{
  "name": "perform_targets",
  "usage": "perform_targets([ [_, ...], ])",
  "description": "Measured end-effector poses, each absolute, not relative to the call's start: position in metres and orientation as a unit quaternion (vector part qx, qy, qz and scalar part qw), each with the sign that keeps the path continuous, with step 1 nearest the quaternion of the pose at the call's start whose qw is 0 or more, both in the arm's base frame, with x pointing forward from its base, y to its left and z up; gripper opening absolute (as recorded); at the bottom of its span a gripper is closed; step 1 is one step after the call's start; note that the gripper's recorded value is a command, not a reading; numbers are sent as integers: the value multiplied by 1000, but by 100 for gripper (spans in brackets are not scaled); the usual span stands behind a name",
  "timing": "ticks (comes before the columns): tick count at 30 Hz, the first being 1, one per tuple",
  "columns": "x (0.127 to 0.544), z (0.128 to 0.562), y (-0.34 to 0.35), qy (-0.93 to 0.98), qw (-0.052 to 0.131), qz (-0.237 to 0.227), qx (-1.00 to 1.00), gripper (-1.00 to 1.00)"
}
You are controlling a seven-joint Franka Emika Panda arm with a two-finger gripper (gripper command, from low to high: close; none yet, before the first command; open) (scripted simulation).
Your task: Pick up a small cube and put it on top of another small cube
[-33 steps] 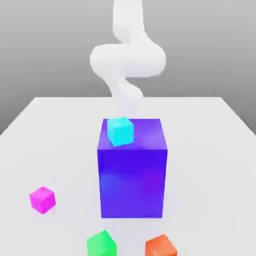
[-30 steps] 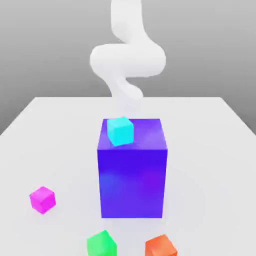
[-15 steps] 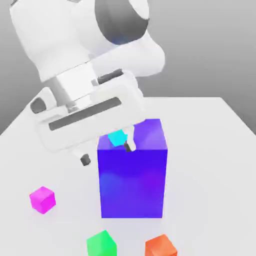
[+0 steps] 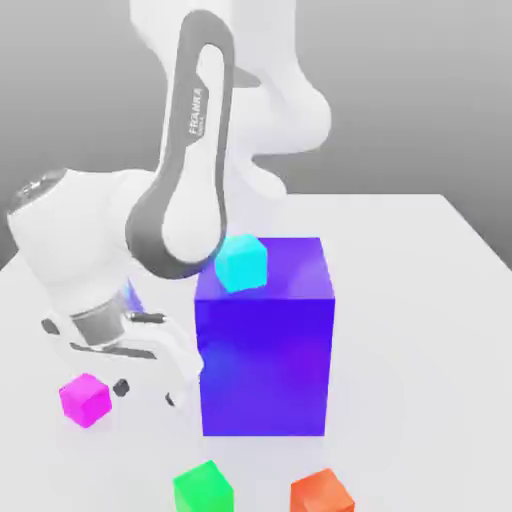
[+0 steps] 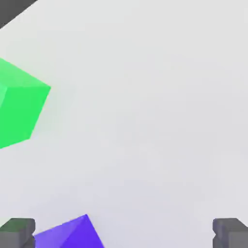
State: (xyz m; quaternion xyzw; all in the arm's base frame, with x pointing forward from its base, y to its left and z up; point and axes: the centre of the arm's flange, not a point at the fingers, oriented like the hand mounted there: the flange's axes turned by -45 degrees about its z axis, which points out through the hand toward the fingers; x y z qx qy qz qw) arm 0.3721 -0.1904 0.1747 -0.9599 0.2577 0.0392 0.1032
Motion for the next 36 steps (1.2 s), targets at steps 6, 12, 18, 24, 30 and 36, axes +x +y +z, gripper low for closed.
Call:
perform_targets([
  [6, 338, 187, -235, 291, 13, 7, -957, 0],
  [12, 336, 142, -241, 293, -2, -1, -956, 0],
  [18, 335, 132, -240, 294, -1, 0, -956, -100],
  [24, 337, 165, -241, 293, -2, -2, -956, -100],
  [30, 353, 185, -231, 222, 2, 25, -975, -100],
  [36, 407, 190, -200, -8, 10, 43, -999, -100],
])
